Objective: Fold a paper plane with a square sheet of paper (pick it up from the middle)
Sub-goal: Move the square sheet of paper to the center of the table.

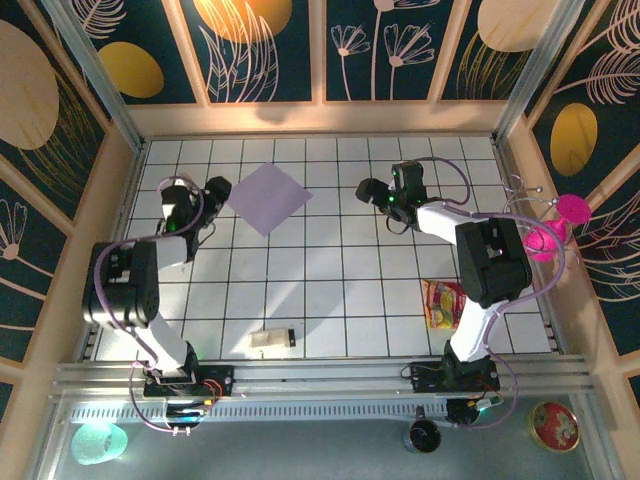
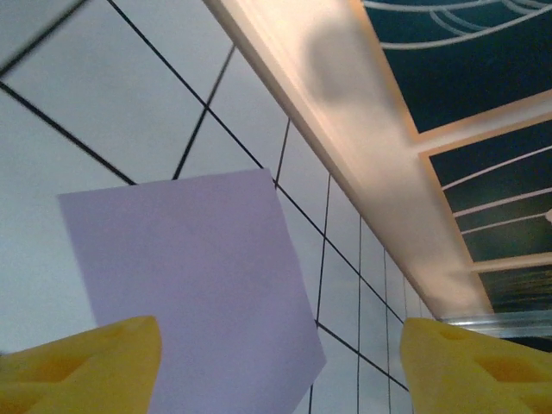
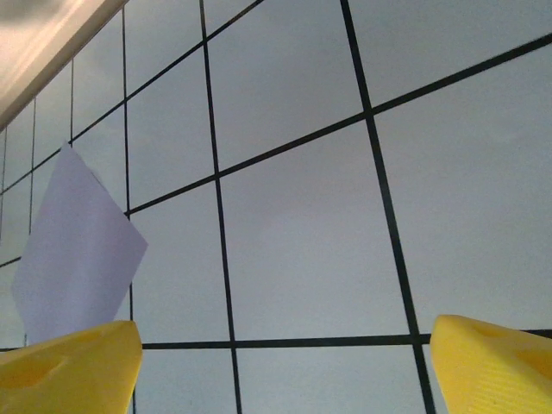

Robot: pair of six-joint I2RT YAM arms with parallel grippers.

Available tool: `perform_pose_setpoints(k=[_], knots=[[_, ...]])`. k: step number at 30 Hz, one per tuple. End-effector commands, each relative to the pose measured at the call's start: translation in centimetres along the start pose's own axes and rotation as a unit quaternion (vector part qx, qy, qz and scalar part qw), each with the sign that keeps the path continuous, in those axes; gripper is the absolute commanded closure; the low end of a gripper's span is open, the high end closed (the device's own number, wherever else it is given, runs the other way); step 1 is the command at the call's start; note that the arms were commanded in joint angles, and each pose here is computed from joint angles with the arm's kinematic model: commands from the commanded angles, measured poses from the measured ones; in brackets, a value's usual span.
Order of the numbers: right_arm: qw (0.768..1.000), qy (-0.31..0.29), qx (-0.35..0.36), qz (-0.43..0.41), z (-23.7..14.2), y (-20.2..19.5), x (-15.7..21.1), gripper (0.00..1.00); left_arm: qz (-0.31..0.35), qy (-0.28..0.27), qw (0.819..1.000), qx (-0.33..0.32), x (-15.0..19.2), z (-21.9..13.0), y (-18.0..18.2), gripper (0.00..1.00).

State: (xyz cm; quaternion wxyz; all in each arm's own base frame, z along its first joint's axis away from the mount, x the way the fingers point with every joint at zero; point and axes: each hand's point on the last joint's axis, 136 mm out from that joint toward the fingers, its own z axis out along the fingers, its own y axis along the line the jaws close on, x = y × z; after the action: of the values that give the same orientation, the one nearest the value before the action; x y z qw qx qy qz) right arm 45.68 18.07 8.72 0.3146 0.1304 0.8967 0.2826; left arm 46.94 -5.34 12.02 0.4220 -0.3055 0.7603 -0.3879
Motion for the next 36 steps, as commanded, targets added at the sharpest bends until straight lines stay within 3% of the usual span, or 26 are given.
perform_pose_setpoints(k=[1,7,16,25,36], knots=[[1.0,0.011,-0.01,0.022,0.4,0.7,-0.3,0.16,-0.034,0.054,0.998,-0.013,1.6,3.0,-0.3,0.31],[0.999,0.02,0.008,0.028,0.6,-0.1,0.1,0.2,0.0,0.089,0.988,-0.125,3.3,8.0,1.2,0.41],[0.999,0.023,0.03,0.013,0.3,-0.8,0.1,0.22,0.014,0.112,0.977,-0.183,4.5,10.6,3.4,0.5],[0.999,0.023,0.041,0.025,0.2,-1.5,0.4,0.22,0.047,0.165,0.961,-0.216,7.8,10.3,5.1,0.57],[0.998,0.012,0.048,0.049,-0.4,-1.7,-0.5,0.22,0.138,0.294,0.921,-0.216,17.0,7.8,4.8,0.59]])
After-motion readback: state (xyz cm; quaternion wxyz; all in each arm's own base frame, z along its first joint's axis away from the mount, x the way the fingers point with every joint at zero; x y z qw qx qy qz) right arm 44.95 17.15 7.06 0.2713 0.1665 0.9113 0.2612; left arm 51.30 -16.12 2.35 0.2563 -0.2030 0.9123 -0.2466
